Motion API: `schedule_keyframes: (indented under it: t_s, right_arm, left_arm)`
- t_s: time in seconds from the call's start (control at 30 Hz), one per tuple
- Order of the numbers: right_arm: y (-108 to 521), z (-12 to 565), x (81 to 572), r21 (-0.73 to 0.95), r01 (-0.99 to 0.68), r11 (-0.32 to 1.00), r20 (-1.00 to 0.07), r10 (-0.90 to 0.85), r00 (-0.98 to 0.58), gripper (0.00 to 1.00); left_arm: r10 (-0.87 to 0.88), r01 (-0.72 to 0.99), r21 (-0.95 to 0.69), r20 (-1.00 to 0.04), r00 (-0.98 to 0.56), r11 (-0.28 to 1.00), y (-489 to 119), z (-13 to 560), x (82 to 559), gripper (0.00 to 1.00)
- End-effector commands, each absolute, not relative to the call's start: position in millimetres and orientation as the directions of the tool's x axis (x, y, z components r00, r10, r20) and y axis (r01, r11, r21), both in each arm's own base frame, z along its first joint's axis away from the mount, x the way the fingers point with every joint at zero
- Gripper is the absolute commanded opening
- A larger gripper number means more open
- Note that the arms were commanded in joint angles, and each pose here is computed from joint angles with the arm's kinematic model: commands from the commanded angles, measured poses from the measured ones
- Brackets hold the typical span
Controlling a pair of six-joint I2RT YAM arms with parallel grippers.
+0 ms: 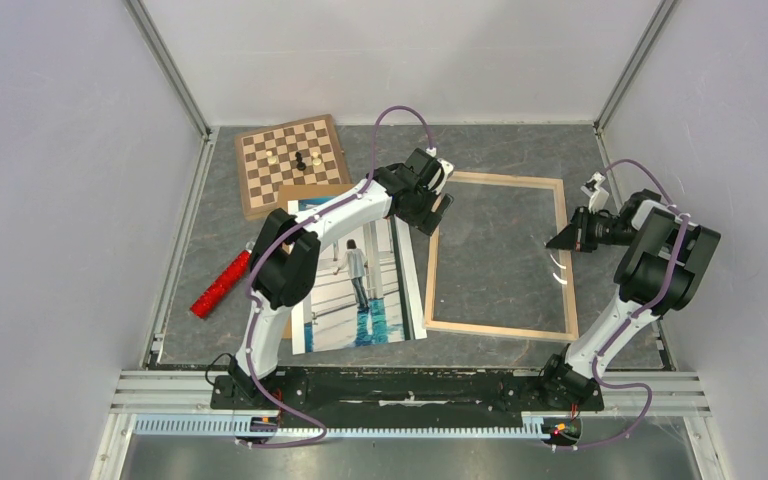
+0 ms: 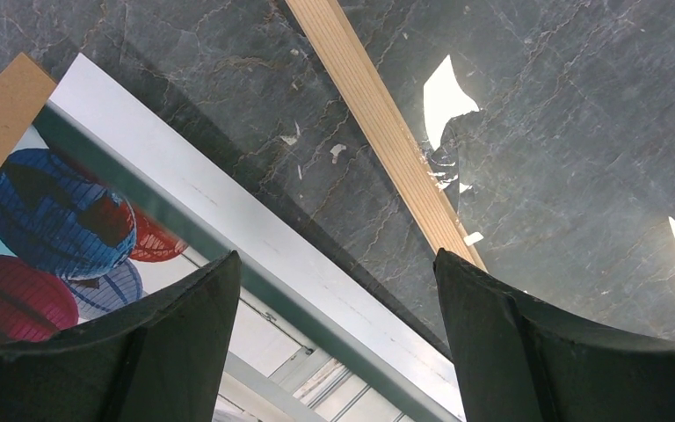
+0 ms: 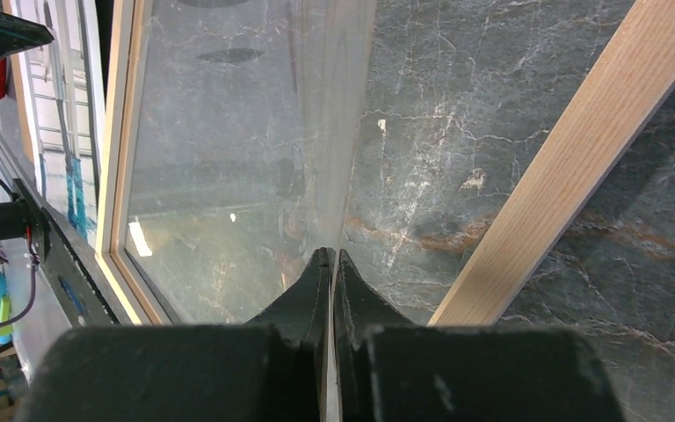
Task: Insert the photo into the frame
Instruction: Place the photo frame item in the photo frame.
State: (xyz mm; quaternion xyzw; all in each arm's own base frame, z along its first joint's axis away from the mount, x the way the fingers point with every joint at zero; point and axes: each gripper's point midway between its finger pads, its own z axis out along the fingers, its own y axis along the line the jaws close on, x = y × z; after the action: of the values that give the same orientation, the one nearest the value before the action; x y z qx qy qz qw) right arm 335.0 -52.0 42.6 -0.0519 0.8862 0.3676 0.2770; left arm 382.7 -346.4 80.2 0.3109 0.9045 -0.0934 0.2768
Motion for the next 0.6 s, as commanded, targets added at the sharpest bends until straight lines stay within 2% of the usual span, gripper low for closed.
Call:
schedule_keyframes:
  t_s: [0.0, 0.57]
  right_arm:
    - [-61, 64, 351, 0.566, -0.328, 0.757, -0.591, 0.095, -0.801, 0.00]
    - [-53, 103, 345, 0.683, -0.181, 0.708, -0.509, 0.282, -0.813, 0.00]
  left_arm:
    - [0.493, 0.608, -0.004, -0.580, -0.648, 0.794, -348, 92, 386, 0.87]
    - [0.523, 0.624, 0.046, -0.594, -0.611, 0.780, -348, 99, 374, 0.87]
